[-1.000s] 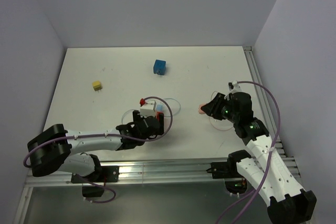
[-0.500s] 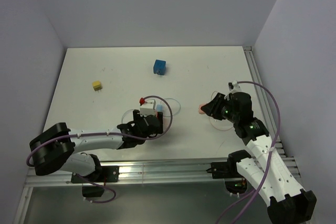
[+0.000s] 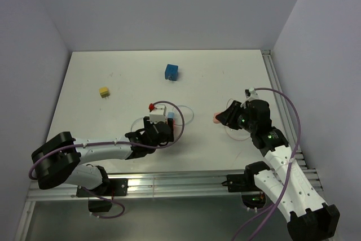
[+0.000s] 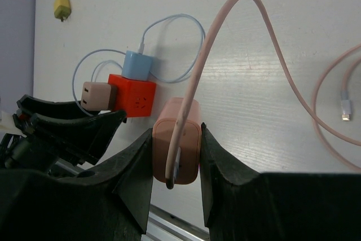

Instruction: Insert the plug

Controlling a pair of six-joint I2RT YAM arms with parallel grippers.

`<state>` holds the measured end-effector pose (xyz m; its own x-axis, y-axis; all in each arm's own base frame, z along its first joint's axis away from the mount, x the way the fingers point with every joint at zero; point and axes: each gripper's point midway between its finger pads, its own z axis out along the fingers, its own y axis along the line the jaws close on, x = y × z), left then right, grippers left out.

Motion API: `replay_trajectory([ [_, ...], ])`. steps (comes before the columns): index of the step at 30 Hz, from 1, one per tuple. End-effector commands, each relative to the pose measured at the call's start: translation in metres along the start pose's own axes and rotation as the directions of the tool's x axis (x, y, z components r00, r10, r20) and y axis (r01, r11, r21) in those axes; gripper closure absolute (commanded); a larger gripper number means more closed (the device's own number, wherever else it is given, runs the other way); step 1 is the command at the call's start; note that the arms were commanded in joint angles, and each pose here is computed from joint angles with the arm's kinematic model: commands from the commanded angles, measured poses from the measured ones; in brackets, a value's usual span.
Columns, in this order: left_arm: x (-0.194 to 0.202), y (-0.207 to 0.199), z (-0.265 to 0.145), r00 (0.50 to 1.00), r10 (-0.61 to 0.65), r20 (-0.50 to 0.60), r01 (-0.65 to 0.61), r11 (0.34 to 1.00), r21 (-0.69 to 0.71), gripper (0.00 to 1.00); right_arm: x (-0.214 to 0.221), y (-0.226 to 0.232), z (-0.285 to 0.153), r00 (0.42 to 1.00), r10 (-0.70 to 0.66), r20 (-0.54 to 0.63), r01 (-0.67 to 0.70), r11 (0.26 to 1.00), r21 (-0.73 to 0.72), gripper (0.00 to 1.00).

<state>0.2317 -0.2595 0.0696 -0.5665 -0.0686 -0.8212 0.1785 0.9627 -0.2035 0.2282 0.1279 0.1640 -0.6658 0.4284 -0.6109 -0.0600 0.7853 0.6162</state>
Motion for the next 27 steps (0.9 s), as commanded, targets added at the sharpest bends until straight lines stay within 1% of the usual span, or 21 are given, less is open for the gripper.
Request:
replay_trajectory([
  [1,-0.0116,-0.0121,0.0023,1.000,-0.014,0.024,0.013,0.999,0.035,0.27,-0.0041,0.0065,0.0010,0.999,-0.029,0.019,0.030,0.999,-0.034,1.00],
  [4,-0.0115,-0.0136,0.0026,1.000,-0.014,0.021,0.013,0.999,0.042,0.34,-0.0043,0.0061,0.0008,0.999,-0.029,0.022,0.030,0.999,-0.032,1.00],
  [6,-0.0106,-0.0146,0.0023,1.000,-0.012,0.016,0.011,0.999,0.048,0.32,-0.0046,0.0067,0.0005,0.999,-0.030,0.023,0.030,0.999,-0.034,1.00],
  [7,-0.0102,-0.0152,0.0020,1.000,-0.013,0.014,0.012,0.999,0.052,0.26,-0.0045,0.0069,0.0005,0.999,-0.029,0.020,0.030,0.999,-0.035,1.00],
  [9,-0.0094,-0.0151,0.0018,1.000,-0.012,0.012,0.012,0.998,0.055,0.22,-0.0046,0.0069,0.0008,0.999,-0.029,0.020,0.030,0.999,-0.035,1.00],
  [15,-0.0100,-0.0145,0.0015,1.000,-0.015,0.012,0.014,0.998,0.054,0.23,-0.0043,0.0072,0.0008,0.999,-0.030,0.021,0.031,0.999,-0.037,1.00],
  [21,-0.0087,-0.0154,0.0026,1.000,-0.009,0.009,0.009,0.998,0.056,0.28,-0.0046,0.0073,0.0005,0.999,-0.031,0.021,0.032,0.999,-0.037,1.00],
  [22,-0.0082,-0.0153,0.0030,1.000,-0.006,0.007,0.005,0.998,0.055,0.31,-0.0048,0.0075,0.0002,0.999,-0.032,0.022,0.032,0.999,-0.038,1.00],
  [24,-0.0073,-0.0159,0.0038,1.000,-0.002,0.003,0.002,0.998,0.055,0.33,-0.0051,0.0075,-0.0002,0.999,-0.032,0.023,0.032,0.999,-0.036,1.00],
  [27,-0.0062,-0.0166,0.0041,1.000,-0.003,-0.001,0.003,0.998,0.058,0.30,-0.0053,0.0073,-0.0002,0.999,-0.031,0.023,0.032,0.999,-0.034,1.00],
])
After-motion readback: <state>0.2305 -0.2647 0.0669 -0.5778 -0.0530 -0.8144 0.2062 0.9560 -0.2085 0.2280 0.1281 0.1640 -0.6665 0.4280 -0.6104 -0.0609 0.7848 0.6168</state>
